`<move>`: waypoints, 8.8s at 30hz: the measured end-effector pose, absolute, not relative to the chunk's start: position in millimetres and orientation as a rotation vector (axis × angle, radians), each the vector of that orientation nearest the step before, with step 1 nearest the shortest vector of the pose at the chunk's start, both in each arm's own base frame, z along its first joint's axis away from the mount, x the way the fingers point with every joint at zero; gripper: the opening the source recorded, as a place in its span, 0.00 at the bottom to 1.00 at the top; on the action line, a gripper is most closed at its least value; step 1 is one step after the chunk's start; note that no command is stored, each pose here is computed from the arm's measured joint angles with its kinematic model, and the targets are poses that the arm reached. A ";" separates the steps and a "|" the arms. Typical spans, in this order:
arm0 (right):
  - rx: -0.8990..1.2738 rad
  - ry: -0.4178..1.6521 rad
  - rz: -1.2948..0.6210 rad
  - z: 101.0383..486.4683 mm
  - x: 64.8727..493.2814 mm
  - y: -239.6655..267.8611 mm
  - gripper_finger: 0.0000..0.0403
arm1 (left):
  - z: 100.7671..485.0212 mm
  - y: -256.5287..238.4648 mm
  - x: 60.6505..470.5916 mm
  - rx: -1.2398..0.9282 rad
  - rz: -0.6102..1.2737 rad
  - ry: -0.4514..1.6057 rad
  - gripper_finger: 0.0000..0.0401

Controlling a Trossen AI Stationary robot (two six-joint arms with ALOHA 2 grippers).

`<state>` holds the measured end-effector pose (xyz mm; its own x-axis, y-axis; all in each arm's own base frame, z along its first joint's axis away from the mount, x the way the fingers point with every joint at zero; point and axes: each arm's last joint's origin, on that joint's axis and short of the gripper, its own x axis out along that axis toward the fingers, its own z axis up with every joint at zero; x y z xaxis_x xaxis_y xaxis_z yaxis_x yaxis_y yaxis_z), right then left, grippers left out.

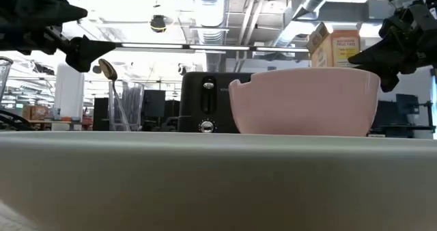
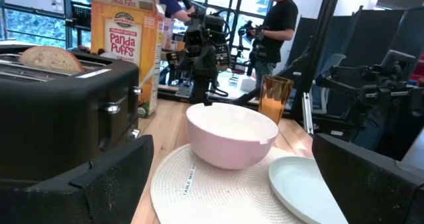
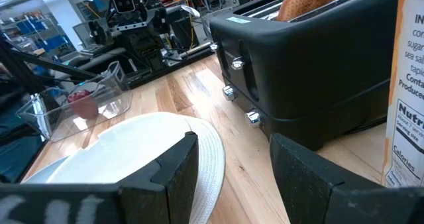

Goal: Arrange a breakfast setting

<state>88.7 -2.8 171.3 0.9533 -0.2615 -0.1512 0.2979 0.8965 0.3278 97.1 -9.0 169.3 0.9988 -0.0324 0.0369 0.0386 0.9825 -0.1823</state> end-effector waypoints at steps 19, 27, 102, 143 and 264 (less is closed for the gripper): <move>0.356 0.105 -0.290 171.2 88.7 -2.8 0.52 | 169.3 -9.0 97.1 -0.184 -0.036 -0.034 0.99; 0.356 0.104 -0.290 171.3 88.7 -2.8 0.52 | 169.4 -9.0 97.1 -0.184 -0.036 -0.034 0.99; 0.356 0.104 -0.291 171.3 88.7 -2.8 0.52 | 261.0 9.9 94.2 0.225 0.671 0.305 0.99; 0.356 0.104 -0.291 171.3 88.7 -2.9 0.52 | 246.9 20.2 112.2 0.718 0.613 0.829 0.98; 0.356 0.105 -0.290 171.3 88.7 -2.8 0.52 | 391.9 29.7 94.6 0.543 0.585 0.646 0.00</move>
